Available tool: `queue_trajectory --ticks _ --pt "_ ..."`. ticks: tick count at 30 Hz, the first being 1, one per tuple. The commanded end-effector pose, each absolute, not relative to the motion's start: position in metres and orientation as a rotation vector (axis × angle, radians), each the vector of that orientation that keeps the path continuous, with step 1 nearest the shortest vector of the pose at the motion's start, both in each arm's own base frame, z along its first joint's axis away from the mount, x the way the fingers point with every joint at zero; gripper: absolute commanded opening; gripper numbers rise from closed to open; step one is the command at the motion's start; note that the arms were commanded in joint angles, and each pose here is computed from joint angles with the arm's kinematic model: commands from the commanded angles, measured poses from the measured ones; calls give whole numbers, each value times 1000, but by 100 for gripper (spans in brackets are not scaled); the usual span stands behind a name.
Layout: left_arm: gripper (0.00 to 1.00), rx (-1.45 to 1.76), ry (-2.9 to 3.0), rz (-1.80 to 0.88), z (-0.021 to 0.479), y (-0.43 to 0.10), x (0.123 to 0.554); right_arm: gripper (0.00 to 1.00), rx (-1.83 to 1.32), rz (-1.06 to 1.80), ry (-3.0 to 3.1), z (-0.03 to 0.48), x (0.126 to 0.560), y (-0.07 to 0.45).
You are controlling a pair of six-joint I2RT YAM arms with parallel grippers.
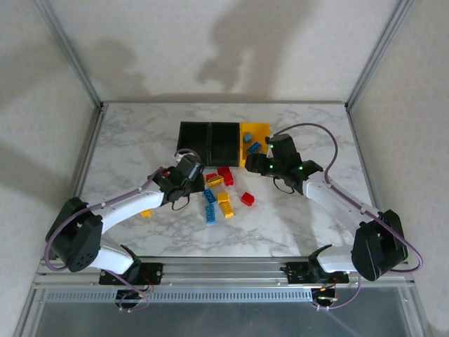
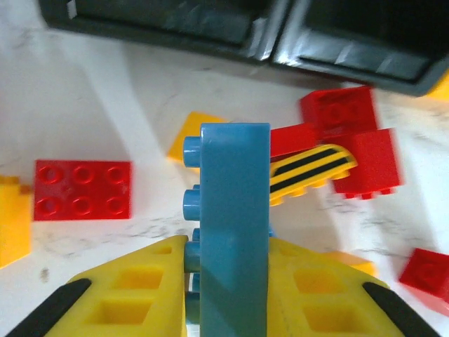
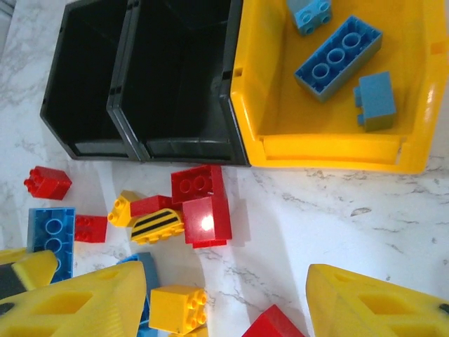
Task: Sort the legos into containers by color
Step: Pick up the lego from the center of the table, then place the lego in the container.
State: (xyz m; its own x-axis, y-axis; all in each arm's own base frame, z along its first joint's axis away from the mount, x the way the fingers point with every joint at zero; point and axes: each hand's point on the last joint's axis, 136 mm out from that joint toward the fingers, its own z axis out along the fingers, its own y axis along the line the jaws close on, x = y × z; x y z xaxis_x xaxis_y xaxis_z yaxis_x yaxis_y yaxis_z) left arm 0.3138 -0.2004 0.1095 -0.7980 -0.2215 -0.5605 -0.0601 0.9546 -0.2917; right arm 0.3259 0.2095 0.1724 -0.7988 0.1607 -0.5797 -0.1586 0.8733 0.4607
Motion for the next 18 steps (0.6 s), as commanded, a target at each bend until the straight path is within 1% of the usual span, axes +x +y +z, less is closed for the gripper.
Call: queue_trajectory --ticks 1,6,12,18 --pt "26 -113 2453 -416 135 -229 324 62 72 695 2343 194 329 197" --pt "25 -66 2423 -507 151 -273 350 62 198 645 2311 196 327 167" --pt "25 5 2405 -561 159 -328 380 63 341 580 2284 192 317 129" --pt "25 15 2386 -576 153 -365 412 63 395 558 2265 188 308 114"
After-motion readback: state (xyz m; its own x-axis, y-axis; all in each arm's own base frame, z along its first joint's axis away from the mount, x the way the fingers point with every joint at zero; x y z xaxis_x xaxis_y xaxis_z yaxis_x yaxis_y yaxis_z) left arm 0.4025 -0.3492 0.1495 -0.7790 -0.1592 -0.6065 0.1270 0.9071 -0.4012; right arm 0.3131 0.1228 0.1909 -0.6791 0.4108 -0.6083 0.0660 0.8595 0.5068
